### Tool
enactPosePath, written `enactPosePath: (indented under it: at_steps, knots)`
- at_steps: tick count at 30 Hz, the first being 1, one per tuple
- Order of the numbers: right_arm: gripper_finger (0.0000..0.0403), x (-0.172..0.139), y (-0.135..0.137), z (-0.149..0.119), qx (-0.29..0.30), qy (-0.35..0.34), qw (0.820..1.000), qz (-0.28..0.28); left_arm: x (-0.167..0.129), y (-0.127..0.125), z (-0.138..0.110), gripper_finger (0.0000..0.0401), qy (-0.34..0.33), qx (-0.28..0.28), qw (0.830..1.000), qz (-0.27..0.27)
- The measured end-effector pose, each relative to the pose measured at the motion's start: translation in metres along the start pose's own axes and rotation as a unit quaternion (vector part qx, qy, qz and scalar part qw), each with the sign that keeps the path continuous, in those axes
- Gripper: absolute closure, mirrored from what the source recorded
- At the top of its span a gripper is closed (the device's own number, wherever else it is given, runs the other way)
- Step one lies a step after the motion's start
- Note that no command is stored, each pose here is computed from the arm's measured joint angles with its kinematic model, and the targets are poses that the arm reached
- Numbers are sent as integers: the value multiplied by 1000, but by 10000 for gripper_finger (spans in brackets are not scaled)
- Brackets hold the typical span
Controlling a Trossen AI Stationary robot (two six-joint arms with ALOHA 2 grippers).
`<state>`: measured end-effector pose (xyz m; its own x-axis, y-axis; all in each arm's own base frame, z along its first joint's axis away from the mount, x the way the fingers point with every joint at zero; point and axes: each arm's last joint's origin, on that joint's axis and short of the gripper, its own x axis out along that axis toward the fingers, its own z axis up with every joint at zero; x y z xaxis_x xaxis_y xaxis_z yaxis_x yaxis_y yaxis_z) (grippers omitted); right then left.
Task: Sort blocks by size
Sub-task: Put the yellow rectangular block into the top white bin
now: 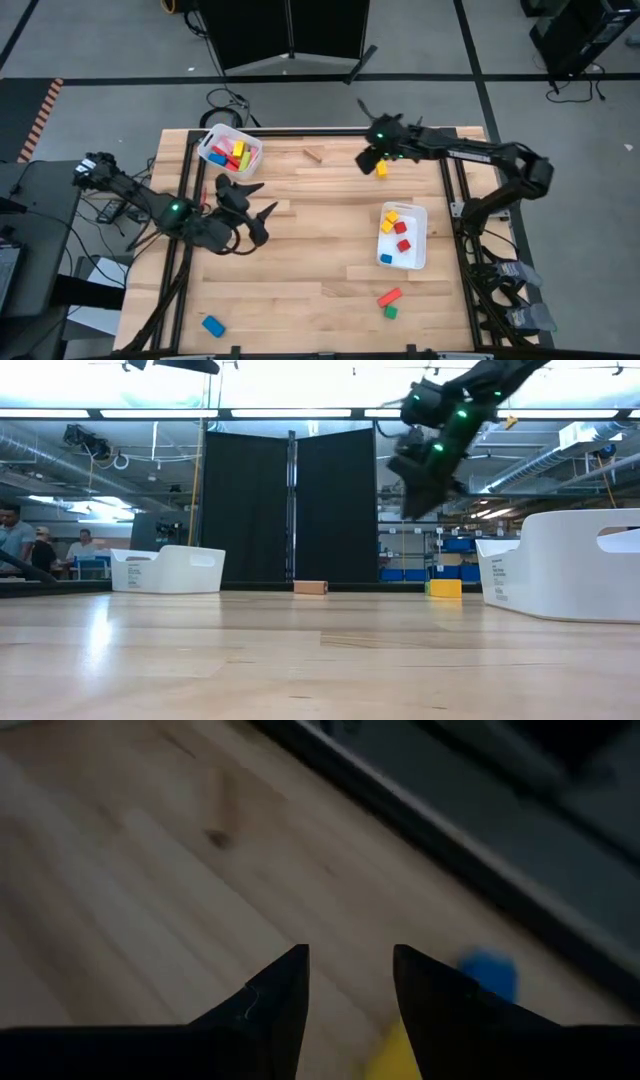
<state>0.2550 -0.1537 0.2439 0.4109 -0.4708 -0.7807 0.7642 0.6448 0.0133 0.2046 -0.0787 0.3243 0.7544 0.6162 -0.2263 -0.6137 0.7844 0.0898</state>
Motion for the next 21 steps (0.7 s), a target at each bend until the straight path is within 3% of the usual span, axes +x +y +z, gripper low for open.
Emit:
enactPosePath:
  at_steps: [5, 9, 16, 21]
  knots:
    - [231, 7, -17, -29, 52, 79, 995, -23, 9, 4, 0, 133, 19, 24, 999, -15]
    - [182, 20, -18, -38, 72, 124, 989, -42, 14, 13, 5, 157, 24, 30, 999, -19]
    - [83, 37, -13, -41, 101, 148, 982, -62, 13, 20, 8, 184, 22, 35, 999, -20]
    - [59, 52, -16, -46, 119, 163, 975, -88, 11, 23, 10, 187, 16, 35, 999, -14]
